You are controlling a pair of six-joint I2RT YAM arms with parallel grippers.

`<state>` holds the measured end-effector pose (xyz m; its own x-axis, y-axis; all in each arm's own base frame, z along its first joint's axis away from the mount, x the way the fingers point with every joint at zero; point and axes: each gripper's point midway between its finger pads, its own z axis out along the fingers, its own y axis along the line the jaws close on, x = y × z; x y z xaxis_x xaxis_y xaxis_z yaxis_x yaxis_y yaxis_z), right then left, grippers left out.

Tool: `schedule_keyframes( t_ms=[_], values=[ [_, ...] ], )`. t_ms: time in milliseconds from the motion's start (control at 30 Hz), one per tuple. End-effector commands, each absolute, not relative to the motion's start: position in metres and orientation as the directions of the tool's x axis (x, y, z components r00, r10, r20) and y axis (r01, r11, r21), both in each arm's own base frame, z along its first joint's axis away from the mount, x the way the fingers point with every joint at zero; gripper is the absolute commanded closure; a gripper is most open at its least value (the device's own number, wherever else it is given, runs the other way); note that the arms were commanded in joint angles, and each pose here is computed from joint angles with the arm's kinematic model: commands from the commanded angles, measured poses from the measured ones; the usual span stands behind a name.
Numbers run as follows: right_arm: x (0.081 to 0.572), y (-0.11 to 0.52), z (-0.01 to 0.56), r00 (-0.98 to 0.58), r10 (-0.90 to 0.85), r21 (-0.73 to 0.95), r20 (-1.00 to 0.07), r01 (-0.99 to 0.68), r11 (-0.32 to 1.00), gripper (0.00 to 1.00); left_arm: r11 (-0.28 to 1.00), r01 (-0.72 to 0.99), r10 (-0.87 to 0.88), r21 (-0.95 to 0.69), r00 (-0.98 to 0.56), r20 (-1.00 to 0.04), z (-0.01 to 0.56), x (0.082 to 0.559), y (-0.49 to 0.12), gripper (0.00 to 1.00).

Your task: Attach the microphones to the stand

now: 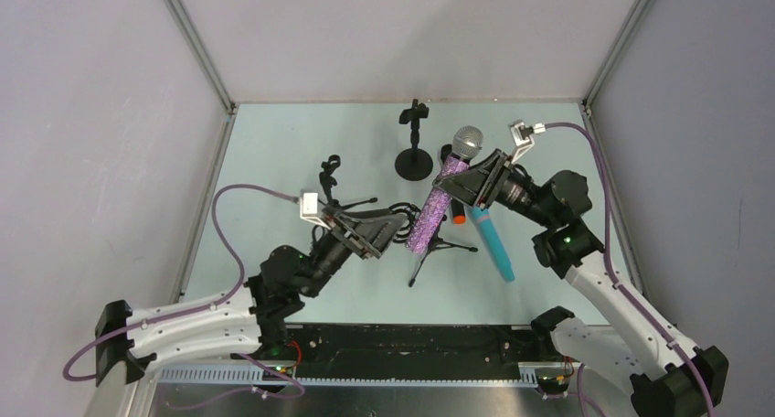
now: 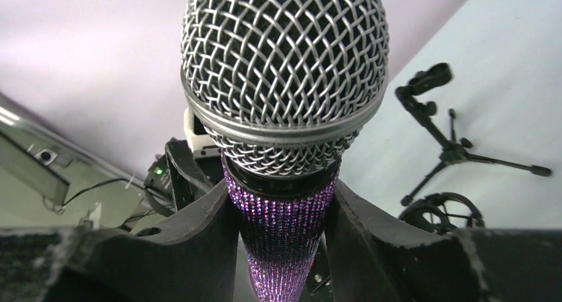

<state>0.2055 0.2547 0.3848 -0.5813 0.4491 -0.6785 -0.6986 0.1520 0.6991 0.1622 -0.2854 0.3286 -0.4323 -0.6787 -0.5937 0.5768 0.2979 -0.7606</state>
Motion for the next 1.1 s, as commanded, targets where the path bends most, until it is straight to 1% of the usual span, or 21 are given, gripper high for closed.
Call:
schedule_keyframes(
  t_ms=[0,100,133,167,200,233,267,300,333,433,500,633,733,800,900,1067],
  values=[
    [0.215,0.237,0.403,-0.481,0.519,0.665,-0.707,-0.702,0.255,1.00,0.367,0.461,-0.815,-0.808,-0.258,-0.518,0.335,0.192,-0.237,0.07],
    [0.218,0.233,0.397,-0.480,0.520,0.674,-0.706,-0.681,0.286,1.00,0.468,0.391,-0.818,-0.793,-0.148,-0.556,0.327,0.204,-0.210,0.10],
    [0.219,0.232,0.396,-0.481,0.519,0.675,-0.707,-0.678,0.291,1.00,0.522,0.377,-0.793,-0.765,-0.118,-0.598,0.325,0.207,-0.205,0.11],
    [0.219,0.232,0.394,-0.485,0.517,0.679,-0.705,-0.672,0.296,1.00,0.554,0.351,-0.784,-0.755,-0.086,-0.615,0.324,0.210,-0.198,0.11],
    [0.220,0.232,0.393,-0.487,0.514,0.679,-0.706,-0.670,0.299,1.00,0.619,0.342,-0.738,-0.707,-0.055,-0.673,0.325,0.213,-0.193,0.11],
    [0.220,0.232,0.391,-0.492,0.511,0.683,-0.705,-0.665,0.302,1.00,0.657,0.325,-0.711,-0.680,-0.031,-0.702,0.325,0.215,-0.188,0.10],
    [0.221,0.231,0.390,-0.492,0.509,0.683,-0.706,-0.664,0.305,1.00,0.726,0.312,-0.644,-0.613,-0.006,-0.765,0.327,0.216,-0.184,0.10],
    [0.221,0.231,0.388,-0.497,0.506,0.686,-0.705,-0.659,0.308,1.00,0.760,0.282,-0.613,-0.585,0.012,-0.790,0.327,0.219,-0.178,0.09],
    [0.222,0.231,0.387,-0.498,0.506,0.688,-0.704,-0.655,0.312,1.00,0.819,0.246,-0.542,-0.518,0.036,-0.840,0.329,0.221,-0.169,0.08],
    [0.224,0.231,0.382,-0.507,0.501,0.695,-0.701,-0.643,0.322,1.00,0.919,0.168,-0.371,-0.356,0.065,-0.927,0.336,0.226,-0.155,0.02],
    [0.227,0.232,0.380,-0.511,0.500,0.699,-0.699,-0.636,0.326,1.00,0.969,0.130,-0.215,-0.209,0.039,-0.976,0.329,0.227,-0.149,0.01],
    [0.231,0.233,0.377,-0.517,0.501,0.706,-0.694,-0.626,0.332,1.00,0.996,0.089,0.022,0.018,-0.044,-0.999,0.312,0.230,-0.144,0.00],
    [0.234,0.233,0.376,-0.515,0.505,0.707,-0.693,-0.623,0.336,1.00,0.993,0.083,0.096,0.088,-0.104,-0.990,0.293,0.230,-0.145,0.00],
    [0.236,0.233,0.375,-0.512,0.508,0.708,-0.693,-0.618,0.342,1.00,0.990,0.117,0.099,0.081,-0.156,-0.983,0.275,0.228,-0.150,0.00],
    [0.238,0.231,0.373,-0.505,0.512,0.707,-0.695,-0.611,0.357,1.00,0.983,0.184,0.058,0.011,-0.255,-0.965,0.245,0.223,-0.162,0.00],
    [0.243,0.230,0.367,-0.498,0.510,0.705,-0.701,-0.595,0.387,1.00,0.978,0.185,-0.016,-0.100,-0.409,-0.912,0.193,0.216,-0.166,0.00]
  ],
)
